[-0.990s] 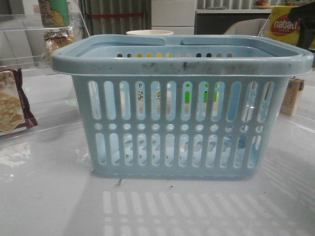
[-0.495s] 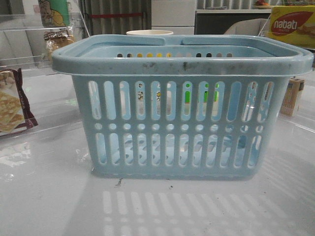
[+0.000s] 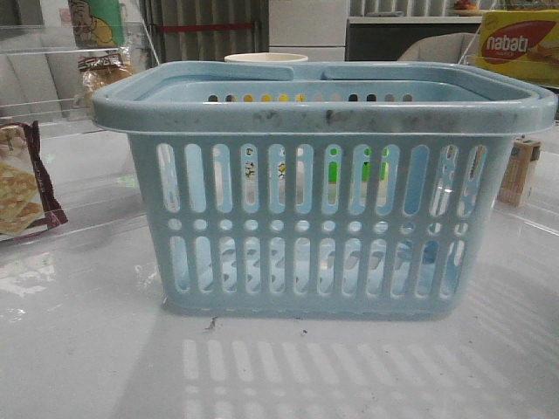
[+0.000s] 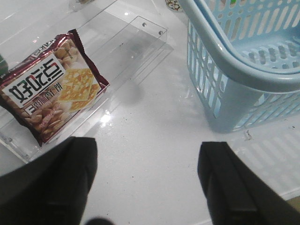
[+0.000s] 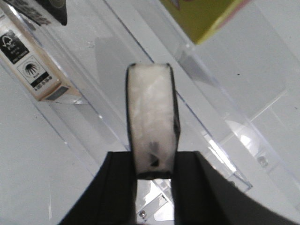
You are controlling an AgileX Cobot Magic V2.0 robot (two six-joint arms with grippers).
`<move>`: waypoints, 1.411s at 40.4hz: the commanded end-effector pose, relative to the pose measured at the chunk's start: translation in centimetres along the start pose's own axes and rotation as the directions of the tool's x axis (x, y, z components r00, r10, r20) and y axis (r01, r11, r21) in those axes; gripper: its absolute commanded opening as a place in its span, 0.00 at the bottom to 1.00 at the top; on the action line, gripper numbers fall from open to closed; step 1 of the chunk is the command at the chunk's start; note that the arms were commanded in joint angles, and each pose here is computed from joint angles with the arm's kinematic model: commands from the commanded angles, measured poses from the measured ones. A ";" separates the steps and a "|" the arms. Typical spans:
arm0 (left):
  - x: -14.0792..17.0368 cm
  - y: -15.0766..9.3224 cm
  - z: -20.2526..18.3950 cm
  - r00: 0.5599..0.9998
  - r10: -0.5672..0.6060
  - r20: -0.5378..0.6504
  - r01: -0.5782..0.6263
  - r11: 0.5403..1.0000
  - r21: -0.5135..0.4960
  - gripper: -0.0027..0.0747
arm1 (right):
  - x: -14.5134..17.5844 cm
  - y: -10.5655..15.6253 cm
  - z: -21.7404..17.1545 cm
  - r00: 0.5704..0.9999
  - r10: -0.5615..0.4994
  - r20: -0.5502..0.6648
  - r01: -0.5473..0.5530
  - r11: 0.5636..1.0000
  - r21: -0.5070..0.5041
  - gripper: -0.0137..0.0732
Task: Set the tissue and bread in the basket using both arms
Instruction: 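Carry the tissue pack over the basket and release it inside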
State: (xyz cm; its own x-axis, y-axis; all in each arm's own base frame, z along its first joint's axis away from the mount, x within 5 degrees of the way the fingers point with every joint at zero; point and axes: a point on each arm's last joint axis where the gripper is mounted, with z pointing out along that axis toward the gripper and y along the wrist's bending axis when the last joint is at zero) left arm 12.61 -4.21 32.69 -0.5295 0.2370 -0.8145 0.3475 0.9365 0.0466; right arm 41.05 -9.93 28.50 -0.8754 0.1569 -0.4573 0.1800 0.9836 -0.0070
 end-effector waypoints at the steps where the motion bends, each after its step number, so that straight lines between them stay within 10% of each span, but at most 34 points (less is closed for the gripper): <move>1: -1.6 0.0 -0.7 0.994 0.005 0.110 -0.005 1.000 -0.001 0.69 | -1.2 0.3 -4.5 0.990 0.008 0.143 -0.005 1.000 -0.019 0.34; 23: -1.6 0.0 -0.7 0.994 0.005 0.110 -0.005 1.000 -0.001 0.69 | 1.1 7.2 -18.0 0.904 -0.096 0.416 0.161 0.979 -0.125 0.30; 44: -1.6 0.0 -0.7 0.994 0.005 0.110 -0.005 1.000 -0.001 0.69 | 7.9 21.7 -18.3 0.812 -0.378 0.444 0.538 0.780 -0.320 0.32; 57: -1.6 0.0 -0.7 0.994 0.005 0.110 -0.005 1.000 -0.001 0.69 | 8.7 21.6 -18.3 0.780 -0.418 0.465 0.580 0.761 -0.289 0.86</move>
State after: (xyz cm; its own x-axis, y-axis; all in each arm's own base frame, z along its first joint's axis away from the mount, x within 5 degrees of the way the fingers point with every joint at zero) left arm 12.61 -4.21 32.70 -0.5291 0.2369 -0.8148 0.3475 0.9365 0.0466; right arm 30.11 14.96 37.39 -0.6598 -0.3548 -0.6624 -0.4928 0.8698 0.0250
